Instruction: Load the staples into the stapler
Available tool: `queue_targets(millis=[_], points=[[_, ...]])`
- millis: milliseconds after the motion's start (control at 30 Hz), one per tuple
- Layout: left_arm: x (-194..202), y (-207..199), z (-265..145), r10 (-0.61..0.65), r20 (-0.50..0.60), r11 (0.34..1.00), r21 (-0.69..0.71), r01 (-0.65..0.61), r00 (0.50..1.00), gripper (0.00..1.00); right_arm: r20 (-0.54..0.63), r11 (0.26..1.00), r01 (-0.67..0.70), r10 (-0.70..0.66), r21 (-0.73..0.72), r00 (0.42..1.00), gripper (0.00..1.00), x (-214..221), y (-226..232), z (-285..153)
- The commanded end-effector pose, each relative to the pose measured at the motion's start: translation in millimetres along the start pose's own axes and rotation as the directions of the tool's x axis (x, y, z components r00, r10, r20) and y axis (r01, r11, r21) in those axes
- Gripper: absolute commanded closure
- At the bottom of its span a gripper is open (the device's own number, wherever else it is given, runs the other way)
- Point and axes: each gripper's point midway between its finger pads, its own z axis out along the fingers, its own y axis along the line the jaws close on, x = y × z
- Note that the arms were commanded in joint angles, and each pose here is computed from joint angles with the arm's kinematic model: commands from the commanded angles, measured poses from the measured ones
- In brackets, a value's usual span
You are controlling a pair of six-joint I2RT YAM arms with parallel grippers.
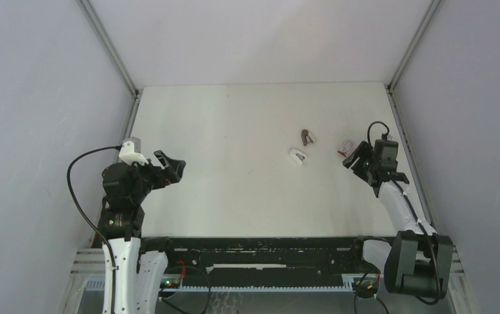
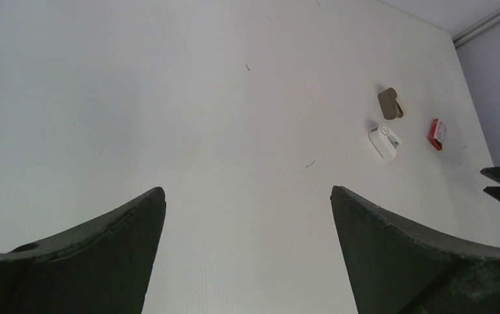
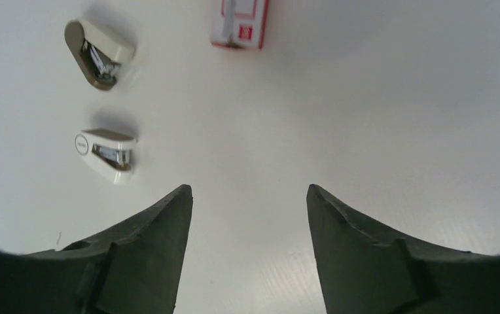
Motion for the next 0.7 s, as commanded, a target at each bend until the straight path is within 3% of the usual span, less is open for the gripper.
queue_targets(millis=[0, 367, 667], points=[[-4, -2, 1, 0.030, 0.027, 0.999, 0.026, -0.031, 0.999, 0.00, 0.103, 0.984, 0.111, -0.126, 0.138, 0.987, 0.33, -53, 10, -2], [-5, -2, 1, 0.032, 0.031, 0.999, 0.022, -0.033, 0.999, 0.00, -0.084, 0.909, 0.285, -0.273, 0.302, 0.958, 0.27, -84, 19, 59], [-4, -3, 1, 0.034, 0.031, 0.999, 0.030, -0.035, 0.999, 0.00, -0.168, 0.900, 0.298, -0.256, 0.318, 0.952, 0.26, -80, 20, 101]])
